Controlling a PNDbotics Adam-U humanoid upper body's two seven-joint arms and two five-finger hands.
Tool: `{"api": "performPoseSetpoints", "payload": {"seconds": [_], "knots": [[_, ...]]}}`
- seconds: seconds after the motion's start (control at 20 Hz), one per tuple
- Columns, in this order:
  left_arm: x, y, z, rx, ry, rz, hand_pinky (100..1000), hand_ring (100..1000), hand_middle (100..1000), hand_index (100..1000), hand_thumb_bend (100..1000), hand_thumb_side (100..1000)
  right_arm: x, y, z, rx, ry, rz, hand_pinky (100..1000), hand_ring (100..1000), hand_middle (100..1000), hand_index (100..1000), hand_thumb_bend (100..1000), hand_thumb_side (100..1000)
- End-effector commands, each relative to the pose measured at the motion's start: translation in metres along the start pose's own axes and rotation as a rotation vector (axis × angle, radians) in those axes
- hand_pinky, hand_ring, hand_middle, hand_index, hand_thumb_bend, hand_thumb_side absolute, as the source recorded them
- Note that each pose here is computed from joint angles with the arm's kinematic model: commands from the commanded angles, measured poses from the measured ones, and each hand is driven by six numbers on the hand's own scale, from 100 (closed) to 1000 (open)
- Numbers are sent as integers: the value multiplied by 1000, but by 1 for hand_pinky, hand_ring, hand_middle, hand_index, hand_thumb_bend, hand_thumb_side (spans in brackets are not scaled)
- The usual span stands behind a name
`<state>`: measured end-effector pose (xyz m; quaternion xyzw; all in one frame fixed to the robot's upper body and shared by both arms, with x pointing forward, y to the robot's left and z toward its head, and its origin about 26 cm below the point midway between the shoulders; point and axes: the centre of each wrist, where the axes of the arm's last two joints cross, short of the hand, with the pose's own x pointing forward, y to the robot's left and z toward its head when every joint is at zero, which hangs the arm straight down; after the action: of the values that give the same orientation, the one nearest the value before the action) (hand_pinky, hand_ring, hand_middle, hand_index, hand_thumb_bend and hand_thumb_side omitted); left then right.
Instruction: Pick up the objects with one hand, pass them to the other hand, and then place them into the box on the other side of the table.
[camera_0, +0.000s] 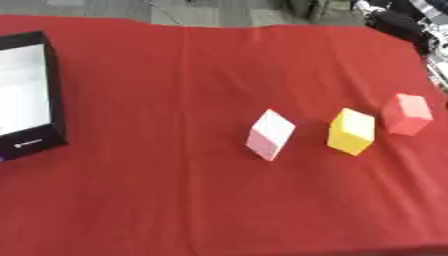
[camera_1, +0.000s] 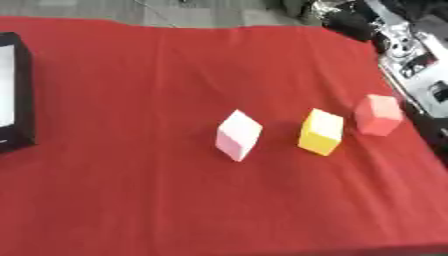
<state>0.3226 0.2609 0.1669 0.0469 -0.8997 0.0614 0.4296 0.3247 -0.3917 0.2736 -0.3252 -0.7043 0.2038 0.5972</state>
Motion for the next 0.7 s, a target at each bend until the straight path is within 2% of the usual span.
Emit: {"api": "performPoseSetpoints", "payload": {"seconds": [0.05, 0.2, 0.35, 0.5, 0.7], "knots": [[7, 8, -5, -1, -28, -38, 818, 662, 815, 824, 348, 790, 4, -24, 2, -24, 41, 84, 905, 825, 833, 891, 241, 495], [7, 9, -5, 0, -28, -47, 818, 662, 815, 824, 347, 791, -1, -28, 6, 22, 72, 130, 914, 848, 858, 900, 280, 474], [7, 10, -5, 0, -28, -52, 818, 662, 815, 824, 346, 792, -9, -35, 6, 109, 58, 162, 934, 878, 885, 913, 273, 446], [7, 11, -5, -2, -26, -55, 818, 661, 815, 824, 344, 793, -20, -47, 2, 222, 53, 205, 945, 903, 897, 919, 279, 364], [7, 11, -5, -4, -26, -58, 818, 661, 815, 823, 342, 794, -32, -65, -5, 318, 65, 256, 955, 917, 920, 919, 287, 260]]}}
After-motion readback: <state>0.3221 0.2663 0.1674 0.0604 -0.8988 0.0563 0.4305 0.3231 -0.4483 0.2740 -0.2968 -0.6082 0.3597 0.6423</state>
